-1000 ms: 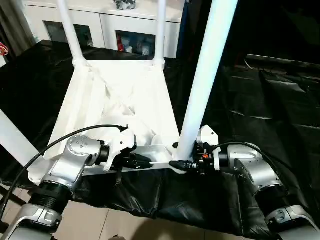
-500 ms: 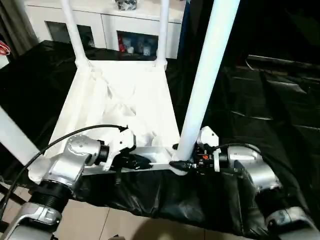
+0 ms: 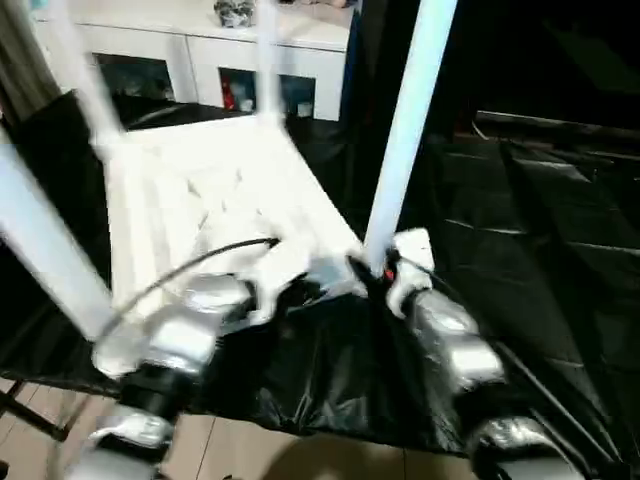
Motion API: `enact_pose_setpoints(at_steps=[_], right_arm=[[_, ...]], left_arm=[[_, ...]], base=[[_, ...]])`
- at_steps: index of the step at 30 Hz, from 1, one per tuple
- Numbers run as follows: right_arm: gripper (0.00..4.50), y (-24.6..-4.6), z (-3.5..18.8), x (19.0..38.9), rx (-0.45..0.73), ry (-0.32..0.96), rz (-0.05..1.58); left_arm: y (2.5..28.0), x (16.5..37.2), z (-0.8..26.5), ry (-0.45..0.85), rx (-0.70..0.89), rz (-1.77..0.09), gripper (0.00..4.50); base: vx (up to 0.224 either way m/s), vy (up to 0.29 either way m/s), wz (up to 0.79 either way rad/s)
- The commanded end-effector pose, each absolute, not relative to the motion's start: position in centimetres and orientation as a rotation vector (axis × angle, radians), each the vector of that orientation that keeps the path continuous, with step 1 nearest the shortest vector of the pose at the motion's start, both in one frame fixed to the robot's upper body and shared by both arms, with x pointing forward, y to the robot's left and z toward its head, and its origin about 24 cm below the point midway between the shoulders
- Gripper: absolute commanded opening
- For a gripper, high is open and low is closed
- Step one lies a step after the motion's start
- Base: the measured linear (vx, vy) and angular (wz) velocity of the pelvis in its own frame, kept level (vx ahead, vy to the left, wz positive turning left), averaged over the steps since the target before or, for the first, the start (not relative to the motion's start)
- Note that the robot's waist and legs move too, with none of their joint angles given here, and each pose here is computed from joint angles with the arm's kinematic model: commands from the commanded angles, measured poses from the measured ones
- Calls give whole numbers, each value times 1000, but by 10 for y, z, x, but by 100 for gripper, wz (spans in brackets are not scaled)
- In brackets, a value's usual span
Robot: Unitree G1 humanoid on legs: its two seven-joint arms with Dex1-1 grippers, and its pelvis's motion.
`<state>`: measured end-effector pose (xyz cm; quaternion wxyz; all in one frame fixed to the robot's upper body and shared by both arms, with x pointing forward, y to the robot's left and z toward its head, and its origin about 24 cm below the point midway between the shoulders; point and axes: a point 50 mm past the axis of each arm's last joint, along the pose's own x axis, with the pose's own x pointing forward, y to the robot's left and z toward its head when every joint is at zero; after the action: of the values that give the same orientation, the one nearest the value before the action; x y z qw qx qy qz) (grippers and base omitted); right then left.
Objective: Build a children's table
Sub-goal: Rotate leg to tighten
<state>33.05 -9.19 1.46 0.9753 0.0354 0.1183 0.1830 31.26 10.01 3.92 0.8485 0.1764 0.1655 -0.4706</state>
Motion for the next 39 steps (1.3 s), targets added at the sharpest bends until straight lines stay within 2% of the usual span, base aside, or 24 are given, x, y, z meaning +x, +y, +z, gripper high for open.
enact_pose_setpoints(at_steps=[1, 3, 5, 7, 10, 14, 18, 25, 32, 33, 35, 36, 39], right_arm=[[265, -60, -4, 316, 71, 344, 456], [265, -50, 0, 314, 82, 317, 505], [334, -47, 2, 312, 87, 299, 541], [334, -50, 4, 311, 92, 280, 582], [382, -58, 7, 313, 43, 258, 639], [382, -72, 12, 313, -17, 244, 761], [382, -97, 21, 313, -96, 244, 945], [382, -117, 34, 311, -120, 264, 1144], [382, -127, 35, 303, -136, 339, 1309], [366, -128, 35, 302, -138, 349, 1321], [366, -129, 35, 302, -131, 363, 1336], [338, -129, 34, 301, -130, 374, 1350], [324, -130, 35, 300, -128, 381, 1361]], left_arm=[[75, 310, 39, 317, 335, -1000, 0], [71, 309, 38, 313, 328, -1004, 0], [71, 307, 37, 316, 328, -1022, 0], [74, 303, 36, 324, 334, -1059, 0], [80, 301, 36, 335, 342, -1098, 0], [90, 300, 37, 352, 366, -1159, 0], [110, 297, 39, 389, 409, -1265, 0], [127, 292, 45, 414, 419, -1387, 0], [139, 293, 50, 437, 423, -1438, 0], [140, 293, 50, 437, 423, -1442, 0], [143, 293, 51, 442, 425, -1449, 0], [144, 293, 52, 446, 423, -1456, 0], [145, 293, 52, 448, 422, -1461, 0]], base=[[0, 0, 0], [0, 0, 0], [0, 0, 0], [0, 0, 0], [0, 0, 0], [0, 0, 0], [0, 0, 0], [0, 0, 0], [0, 0, 0], [0, 0, 0], [0, 0, 0], [0, 0, 0], [0, 0, 0]])
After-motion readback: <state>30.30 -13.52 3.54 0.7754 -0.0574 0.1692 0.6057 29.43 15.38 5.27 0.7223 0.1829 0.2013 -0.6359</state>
